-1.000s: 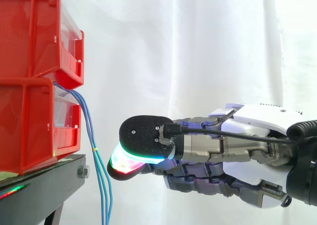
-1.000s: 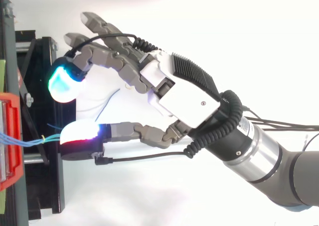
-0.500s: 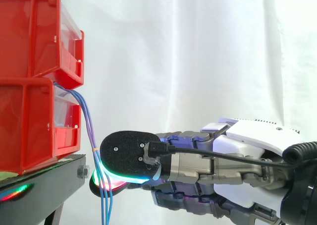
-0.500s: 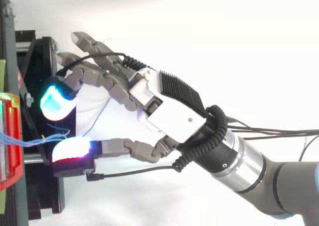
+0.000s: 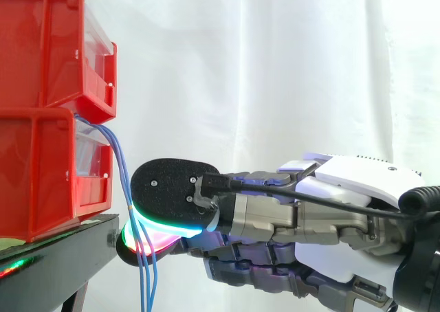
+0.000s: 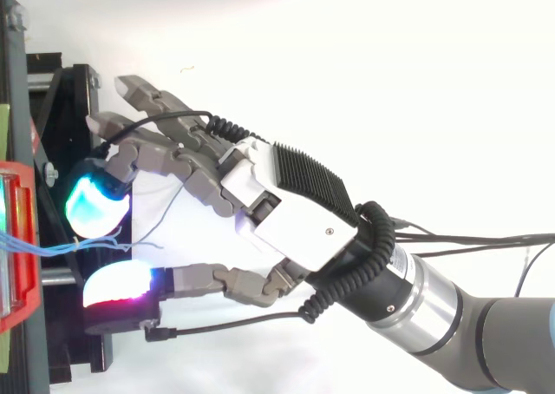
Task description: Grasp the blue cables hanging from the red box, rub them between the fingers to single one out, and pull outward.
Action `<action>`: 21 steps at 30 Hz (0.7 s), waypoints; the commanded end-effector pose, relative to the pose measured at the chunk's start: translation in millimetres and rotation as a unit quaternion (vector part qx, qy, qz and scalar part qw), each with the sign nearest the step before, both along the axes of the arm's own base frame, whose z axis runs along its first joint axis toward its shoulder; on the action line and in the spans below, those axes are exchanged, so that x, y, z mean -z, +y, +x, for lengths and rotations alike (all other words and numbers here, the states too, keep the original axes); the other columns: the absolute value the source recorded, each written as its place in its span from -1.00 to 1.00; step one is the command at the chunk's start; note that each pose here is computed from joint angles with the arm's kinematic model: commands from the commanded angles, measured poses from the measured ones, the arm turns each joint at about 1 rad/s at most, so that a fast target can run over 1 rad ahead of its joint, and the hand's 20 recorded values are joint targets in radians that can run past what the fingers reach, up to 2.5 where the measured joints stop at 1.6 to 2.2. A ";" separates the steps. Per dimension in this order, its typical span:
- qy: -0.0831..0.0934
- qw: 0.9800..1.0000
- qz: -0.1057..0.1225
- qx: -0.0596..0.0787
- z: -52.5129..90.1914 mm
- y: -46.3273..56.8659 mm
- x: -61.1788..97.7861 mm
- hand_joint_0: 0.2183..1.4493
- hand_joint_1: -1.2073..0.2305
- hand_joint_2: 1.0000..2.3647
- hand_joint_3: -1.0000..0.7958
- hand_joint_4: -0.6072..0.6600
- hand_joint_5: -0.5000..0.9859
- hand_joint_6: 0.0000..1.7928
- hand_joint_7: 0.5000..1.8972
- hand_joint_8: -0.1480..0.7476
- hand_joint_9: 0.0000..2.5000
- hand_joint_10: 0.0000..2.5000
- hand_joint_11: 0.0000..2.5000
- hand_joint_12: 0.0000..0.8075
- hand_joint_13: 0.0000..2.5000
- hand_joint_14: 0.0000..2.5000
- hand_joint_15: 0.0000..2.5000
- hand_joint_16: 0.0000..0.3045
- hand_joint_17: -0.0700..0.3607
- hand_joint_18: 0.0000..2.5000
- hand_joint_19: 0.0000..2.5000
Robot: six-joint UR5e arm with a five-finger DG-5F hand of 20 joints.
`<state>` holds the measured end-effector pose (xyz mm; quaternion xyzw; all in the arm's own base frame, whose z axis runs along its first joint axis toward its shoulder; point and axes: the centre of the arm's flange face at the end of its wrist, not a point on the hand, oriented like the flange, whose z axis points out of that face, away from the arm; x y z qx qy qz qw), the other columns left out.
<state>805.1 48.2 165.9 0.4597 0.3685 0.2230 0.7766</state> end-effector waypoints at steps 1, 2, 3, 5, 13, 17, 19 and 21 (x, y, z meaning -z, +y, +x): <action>-0.003 1.000 0.001 -0.001 0.5 2.0 -2.0 -0.39 -0.29 -0.98 -0.32 0.39 -0.56 -0.42 0.15 0.15 -0.84 -1.00 -1.00 -0.07 -1.00 -1.00 -1.00 -0.72 -0.22 -1.00 -1.00; -0.002 1.000 0.001 -0.001 0.5 2.0 -0.8 -0.38 -0.29 -0.98 -0.31 0.39 -0.57 -0.40 0.13 0.15 -0.84 -1.00 -1.00 -0.07 -1.00 -1.00 -1.00 -0.72 -0.23 -1.00 -1.00; -0.002 1.000 0.001 -0.001 0.4 2.0 -1.8 -0.38 -0.29 -0.98 -0.31 0.38 -0.57 -0.39 0.12 0.15 -0.84 -1.00 -1.00 -0.09 -1.00 -1.00 -1.00 -0.73 -0.24 -1.00 -1.00; -0.002 1.000 0.002 -0.002 0.4 2.0 -0.6 -0.38 -0.29 -0.98 -0.31 0.39 -0.57 -0.36 0.06 0.14 -0.84 -1.00 -1.00 -0.09 -1.00 -1.00 -1.00 -0.72 -0.24 -1.00 -1.00; -0.003 1.000 0.002 -0.002 0.4 2.0 -1.8 -0.36 -0.27 -0.97 -0.27 0.38 -0.60 -0.22 -0.17 0.14 -0.82 -1.00 -1.00 -0.11 -1.00 -1.00 -1.00 -0.73 -0.25 -1.00 -1.00; -0.002 1.000 0.002 -0.002 0.4 2.1 -0.5 -0.34 -0.27 -0.96 -0.20 0.35 -0.63 -0.13 -0.28 0.14 -0.80 -1.00 -1.00 -0.11 -0.98 -1.00 -1.00 -0.74 -0.25 -1.00 -1.00; -0.003 1.000 0.002 -0.003 0.4 2.1 -1.7 -0.34 -0.27 -0.96 -0.18 0.35 -0.63 -0.10 -0.30 0.14 -0.79 -1.00 -1.00 -0.12 -0.97 -1.00 -1.00 -0.74 -0.27 -1.00 -1.00; -0.006 1.000 0.004 -0.004 0.8 3.5 -2.7 -0.34 -0.27 -0.96 -0.16 0.34 -0.64 -0.09 -0.26 0.14 -0.79 -1.00 -1.00 -0.12 -0.97 -1.00 -1.00 -0.75 -0.27 -1.00 -1.00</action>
